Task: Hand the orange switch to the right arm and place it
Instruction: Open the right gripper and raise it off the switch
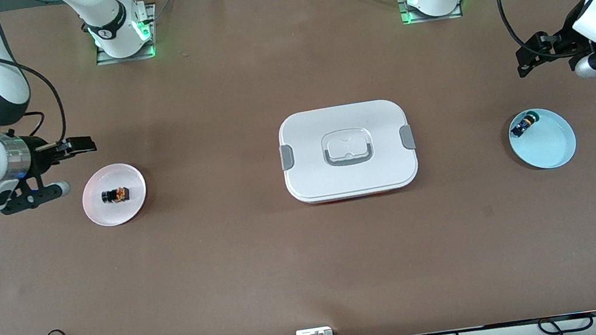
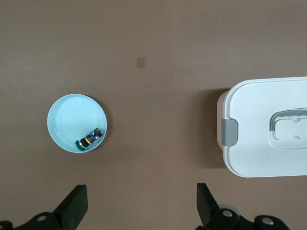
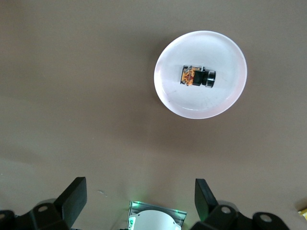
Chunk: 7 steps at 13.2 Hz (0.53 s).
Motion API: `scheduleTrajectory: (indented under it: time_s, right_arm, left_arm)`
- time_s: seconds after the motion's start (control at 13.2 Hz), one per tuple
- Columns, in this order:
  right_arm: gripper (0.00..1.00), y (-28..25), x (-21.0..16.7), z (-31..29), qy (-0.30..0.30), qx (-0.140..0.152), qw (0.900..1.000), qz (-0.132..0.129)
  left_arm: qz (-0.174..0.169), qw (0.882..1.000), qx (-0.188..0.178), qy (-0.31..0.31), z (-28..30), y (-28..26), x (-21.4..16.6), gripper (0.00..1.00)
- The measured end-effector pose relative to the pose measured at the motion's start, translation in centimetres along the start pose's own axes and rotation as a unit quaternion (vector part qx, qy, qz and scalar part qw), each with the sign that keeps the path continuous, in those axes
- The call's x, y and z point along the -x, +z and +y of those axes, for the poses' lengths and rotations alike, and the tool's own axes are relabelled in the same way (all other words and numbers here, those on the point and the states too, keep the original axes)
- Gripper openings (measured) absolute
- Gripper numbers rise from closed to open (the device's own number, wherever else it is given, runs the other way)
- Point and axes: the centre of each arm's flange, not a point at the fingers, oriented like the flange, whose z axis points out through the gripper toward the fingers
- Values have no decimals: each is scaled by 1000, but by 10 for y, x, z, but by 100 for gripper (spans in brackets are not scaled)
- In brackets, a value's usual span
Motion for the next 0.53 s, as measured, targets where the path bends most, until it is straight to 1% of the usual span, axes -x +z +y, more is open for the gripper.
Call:
scheduleTrajectory:
  time_s: [0.08,0.3,0.38,0.46,0.53]
  right_arm:
    - [100,-20,3,-1,1,14,1000,14]
    - [100,-77,13,12,16,61,995,73]
    - [100,-92,16,21,28,58,993,94]
    - [100,-101,19,30,42,32,993,107]
    - [100,-105,21,39,63,1,991,115]
  left_arm:
    - [0,1000,0,0,0,0,0,100]
    - [-1,1000,0,0,0,0,0,100]
    - [-3,1000,0,0,0,0,1,100]
    - [-4,1000,0,0,0,0,1,100]
    - [-4,1000,0,0,0,1,1,100]
